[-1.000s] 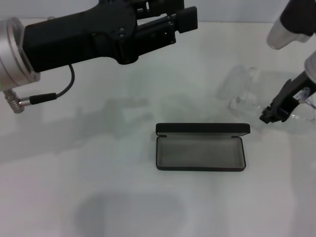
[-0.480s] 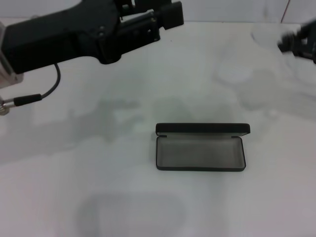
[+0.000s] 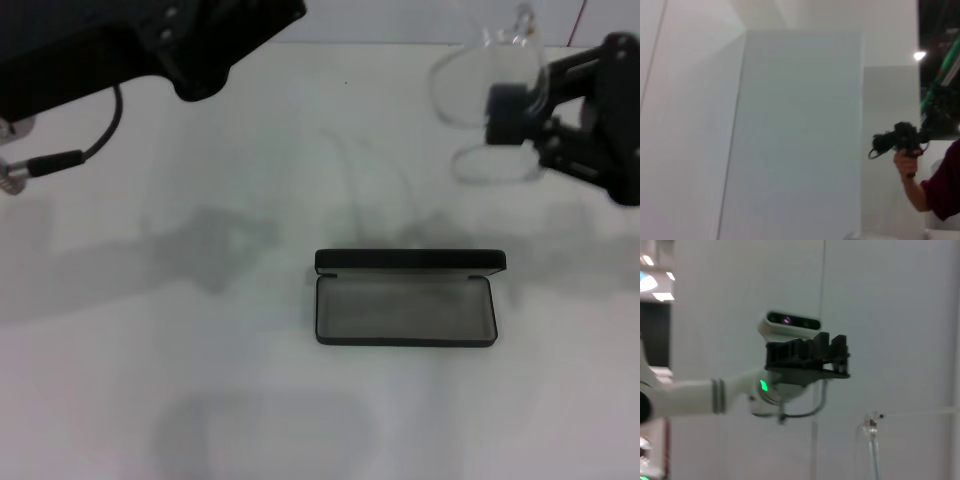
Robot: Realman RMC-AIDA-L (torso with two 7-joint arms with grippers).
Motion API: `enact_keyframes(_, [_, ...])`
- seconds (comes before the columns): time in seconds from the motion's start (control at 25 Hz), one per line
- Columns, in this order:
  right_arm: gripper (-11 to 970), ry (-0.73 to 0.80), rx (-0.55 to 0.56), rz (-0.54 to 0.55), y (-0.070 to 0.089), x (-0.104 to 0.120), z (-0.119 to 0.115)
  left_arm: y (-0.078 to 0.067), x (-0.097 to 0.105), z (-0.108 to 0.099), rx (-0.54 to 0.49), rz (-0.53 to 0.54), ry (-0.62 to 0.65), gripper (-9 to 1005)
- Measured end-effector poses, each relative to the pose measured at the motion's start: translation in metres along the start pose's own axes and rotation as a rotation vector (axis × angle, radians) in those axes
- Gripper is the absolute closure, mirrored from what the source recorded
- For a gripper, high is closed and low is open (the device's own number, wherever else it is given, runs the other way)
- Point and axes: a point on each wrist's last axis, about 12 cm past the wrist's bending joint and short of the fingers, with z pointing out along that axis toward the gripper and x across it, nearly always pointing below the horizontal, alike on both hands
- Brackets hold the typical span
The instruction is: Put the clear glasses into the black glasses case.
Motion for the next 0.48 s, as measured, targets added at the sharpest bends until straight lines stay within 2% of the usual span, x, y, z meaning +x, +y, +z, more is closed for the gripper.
enact_keyframes(0.08, [843,-0.05,-0.083,0.056,-0.005,0.015,0.015,0.002,0.001,0.004,0.024,0.008,-0.011,875])
enact_keyframes(0.24, [843,-0.072,-0.174,0.093,-0.008,0.022,0.035,0.01,0.005,0.012,0.051,0.009,-0.015,873])
enact_keyframes(0.48, [843,-0.049,-0.278,0.09,-0.007,0.023,0.06,0.023,0.016,0.027,0.081,0.013,0.006,870])
